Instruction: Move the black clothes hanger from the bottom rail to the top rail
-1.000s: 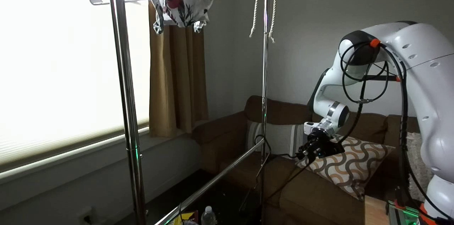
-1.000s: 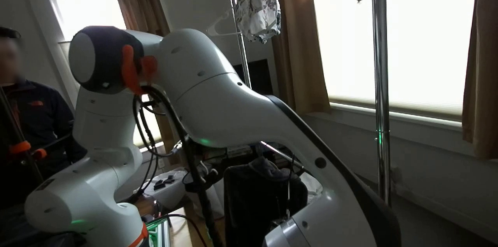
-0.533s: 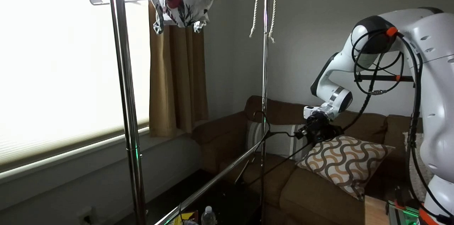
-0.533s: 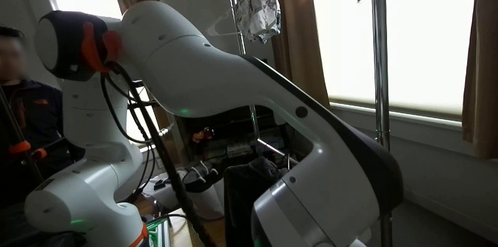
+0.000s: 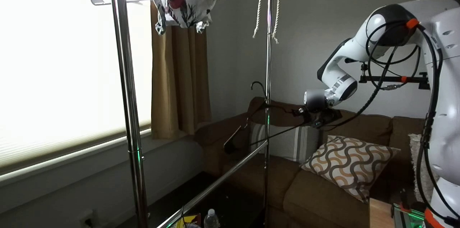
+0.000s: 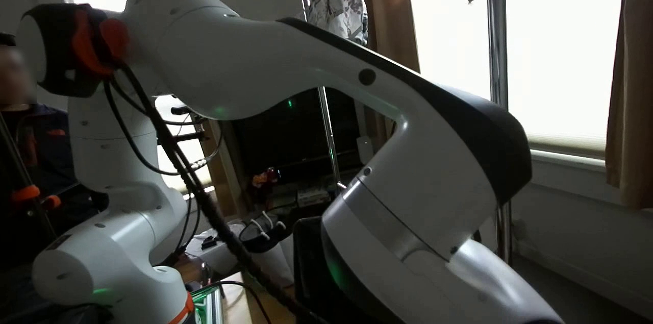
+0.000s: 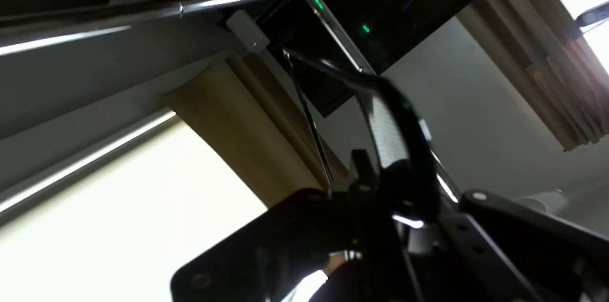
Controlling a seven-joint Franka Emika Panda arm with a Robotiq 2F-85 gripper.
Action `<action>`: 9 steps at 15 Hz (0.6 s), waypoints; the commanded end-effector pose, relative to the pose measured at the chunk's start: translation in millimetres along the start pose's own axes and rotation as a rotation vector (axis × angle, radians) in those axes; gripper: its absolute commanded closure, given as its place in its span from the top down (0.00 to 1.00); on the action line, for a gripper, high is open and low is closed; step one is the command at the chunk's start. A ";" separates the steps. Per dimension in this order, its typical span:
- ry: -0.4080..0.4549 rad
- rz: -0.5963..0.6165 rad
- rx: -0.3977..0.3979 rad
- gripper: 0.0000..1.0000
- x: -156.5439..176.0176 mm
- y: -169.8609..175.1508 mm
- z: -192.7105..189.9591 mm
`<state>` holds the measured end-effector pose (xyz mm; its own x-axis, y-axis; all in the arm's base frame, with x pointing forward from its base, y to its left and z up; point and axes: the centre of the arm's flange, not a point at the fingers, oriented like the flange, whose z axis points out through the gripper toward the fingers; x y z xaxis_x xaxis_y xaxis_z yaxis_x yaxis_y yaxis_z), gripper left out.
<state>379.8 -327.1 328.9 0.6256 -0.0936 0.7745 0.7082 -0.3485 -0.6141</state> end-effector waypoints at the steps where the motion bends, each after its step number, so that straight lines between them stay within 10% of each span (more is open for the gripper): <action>1: 0.115 -0.067 -0.143 0.02 20.6 -37.5 2.1; 9: 0.261 -0.113 -0.507 0.02 4.6 -73.9 -38.4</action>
<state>344.4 -358.2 381.7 0.4726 -0.1872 0.8611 0.5660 -0.6845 -0.4595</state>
